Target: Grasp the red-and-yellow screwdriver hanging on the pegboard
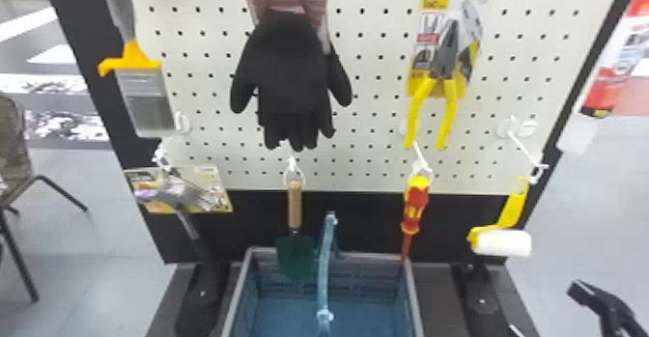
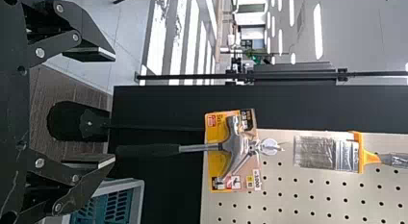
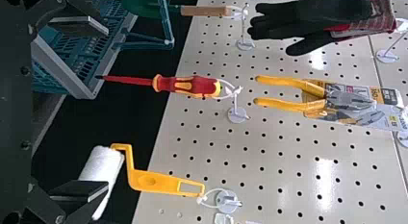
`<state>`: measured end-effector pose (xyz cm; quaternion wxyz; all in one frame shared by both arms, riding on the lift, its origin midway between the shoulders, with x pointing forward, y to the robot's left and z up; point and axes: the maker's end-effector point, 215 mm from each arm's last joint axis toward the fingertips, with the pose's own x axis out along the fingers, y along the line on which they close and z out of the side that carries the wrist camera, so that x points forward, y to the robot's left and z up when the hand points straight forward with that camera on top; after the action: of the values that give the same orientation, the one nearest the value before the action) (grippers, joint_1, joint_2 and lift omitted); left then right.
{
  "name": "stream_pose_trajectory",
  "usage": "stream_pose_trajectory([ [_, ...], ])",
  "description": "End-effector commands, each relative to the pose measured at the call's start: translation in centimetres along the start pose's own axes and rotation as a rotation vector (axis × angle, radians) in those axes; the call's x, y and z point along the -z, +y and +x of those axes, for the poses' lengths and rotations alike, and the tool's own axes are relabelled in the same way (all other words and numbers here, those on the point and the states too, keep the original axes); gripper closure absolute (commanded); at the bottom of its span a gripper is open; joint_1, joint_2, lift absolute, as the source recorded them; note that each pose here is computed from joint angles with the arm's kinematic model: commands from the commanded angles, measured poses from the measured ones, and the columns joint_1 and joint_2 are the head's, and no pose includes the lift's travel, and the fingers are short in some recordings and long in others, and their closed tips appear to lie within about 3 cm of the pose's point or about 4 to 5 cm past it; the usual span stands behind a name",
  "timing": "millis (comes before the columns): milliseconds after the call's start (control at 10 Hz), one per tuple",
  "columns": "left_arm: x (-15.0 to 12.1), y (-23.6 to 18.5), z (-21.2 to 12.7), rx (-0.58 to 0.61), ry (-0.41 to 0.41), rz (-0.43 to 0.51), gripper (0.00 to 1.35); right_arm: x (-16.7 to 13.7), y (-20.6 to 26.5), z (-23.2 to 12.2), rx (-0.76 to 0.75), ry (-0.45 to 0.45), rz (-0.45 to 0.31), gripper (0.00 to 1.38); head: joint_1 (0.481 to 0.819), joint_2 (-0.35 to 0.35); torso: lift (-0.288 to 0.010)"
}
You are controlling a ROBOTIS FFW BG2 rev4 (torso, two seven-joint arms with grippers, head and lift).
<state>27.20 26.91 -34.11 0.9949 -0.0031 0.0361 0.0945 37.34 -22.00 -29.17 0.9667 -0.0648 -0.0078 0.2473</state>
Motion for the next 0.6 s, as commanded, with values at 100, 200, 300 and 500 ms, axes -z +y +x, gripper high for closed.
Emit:
stream_pose_trajectory([
  [100,-0.1,-0.1,0.2,0.003,-0.004,-0.001,0.51,0.4,-0.9,1.8,-0.017,-0.016,0.014,0.17,0.549,0.000,-0.100],
  [200,-0.1,-0.1,0.3,0.003,-0.004,-0.001,0.51,0.6,-1.1,2.4,-0.029,-0.019,0.016,0.17,0.549,0.000,-0.100],
  [300,0.0,-0.2,0.2,0.004,0.000,0.000,0.51,0.5,-1.2,3.0,-0.043,-0.026,0.016,0.17,0.549,0.000,-0.100],
  [500,0.0,-0.3,0.3,0.006,-0.002,0.000,0.51,0.0,-1.3,4.8,-0.081,-0.040,0.024,0.17,0.549,0.000,-0.100],
])
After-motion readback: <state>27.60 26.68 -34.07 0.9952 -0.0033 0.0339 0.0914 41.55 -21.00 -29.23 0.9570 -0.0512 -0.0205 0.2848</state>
